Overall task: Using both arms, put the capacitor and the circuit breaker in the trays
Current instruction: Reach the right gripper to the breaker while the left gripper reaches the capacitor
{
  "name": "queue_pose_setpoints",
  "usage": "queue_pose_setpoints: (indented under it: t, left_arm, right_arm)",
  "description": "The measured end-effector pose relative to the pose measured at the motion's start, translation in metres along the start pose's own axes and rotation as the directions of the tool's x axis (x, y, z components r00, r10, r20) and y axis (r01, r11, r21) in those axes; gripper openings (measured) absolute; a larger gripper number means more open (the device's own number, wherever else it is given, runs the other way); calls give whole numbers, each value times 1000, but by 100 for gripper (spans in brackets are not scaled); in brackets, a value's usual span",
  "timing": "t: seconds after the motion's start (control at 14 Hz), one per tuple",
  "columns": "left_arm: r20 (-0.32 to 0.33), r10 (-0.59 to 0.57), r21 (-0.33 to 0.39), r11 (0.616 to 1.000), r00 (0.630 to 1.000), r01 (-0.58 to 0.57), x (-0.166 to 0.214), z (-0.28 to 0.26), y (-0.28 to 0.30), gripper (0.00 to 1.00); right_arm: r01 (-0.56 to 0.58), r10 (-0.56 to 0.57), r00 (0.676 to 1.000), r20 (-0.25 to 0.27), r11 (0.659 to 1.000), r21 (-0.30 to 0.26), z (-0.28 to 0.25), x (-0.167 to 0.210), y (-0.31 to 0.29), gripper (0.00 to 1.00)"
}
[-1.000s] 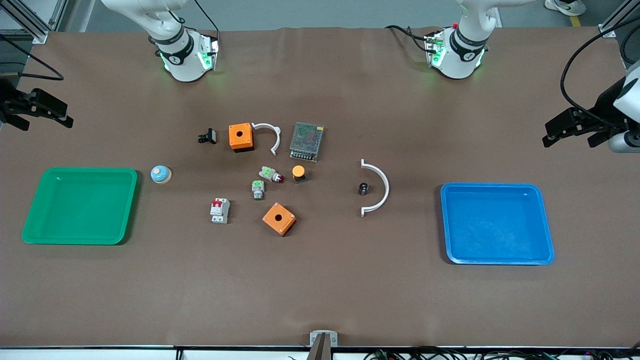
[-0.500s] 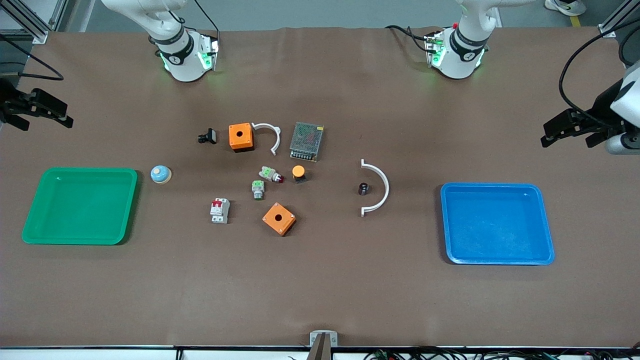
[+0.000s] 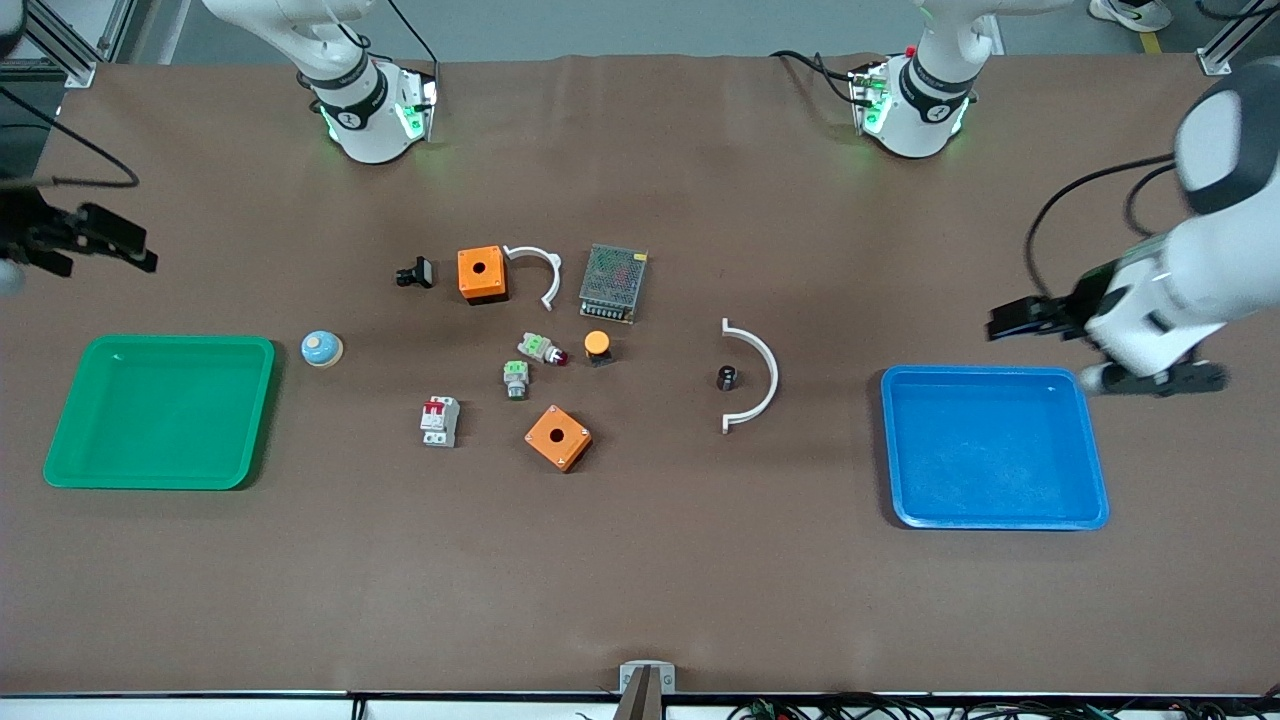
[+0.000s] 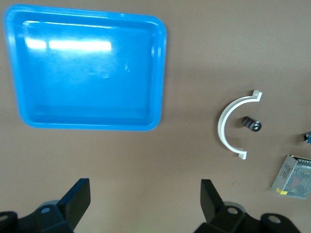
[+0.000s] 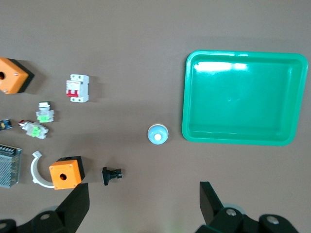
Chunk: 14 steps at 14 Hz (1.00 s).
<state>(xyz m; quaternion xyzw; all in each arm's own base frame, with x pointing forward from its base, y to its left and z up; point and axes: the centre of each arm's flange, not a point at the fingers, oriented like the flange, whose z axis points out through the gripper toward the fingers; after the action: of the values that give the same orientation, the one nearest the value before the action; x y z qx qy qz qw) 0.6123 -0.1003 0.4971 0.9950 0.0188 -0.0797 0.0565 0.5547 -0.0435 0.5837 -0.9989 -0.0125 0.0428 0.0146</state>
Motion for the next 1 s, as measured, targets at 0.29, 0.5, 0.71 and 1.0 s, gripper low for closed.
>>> queue_pose_setpoints:
  t: [0.29, 0.5, 0.71, 1.0]
  left_arm:
    - [-30, -104, 1, 995, 994, 104, 17, 82, 111, 100]
    - [-63, -178, -19, 984, 982, 177, 23, 144, 170, 100]
    - [-100, -268, -58, 963, 958, 263, 28, 200, 208, 100]
    - [-100, -304, -54, 952, 947, 300, 14, 244, 241, 100]
  right_arm:
    - [-2, 3, 997, 72, 1000, -13, 63, 44, 3, 100]
    - [9, -8, 998, 64, 1000, -17, 77, 57, -10, 100]
    - [-68, 68, 997, 23, 998, -19, 95, 65, -62, 100]
    - [-155, 155, 987, -37, 988, 6, 158, 67, -147, 100]
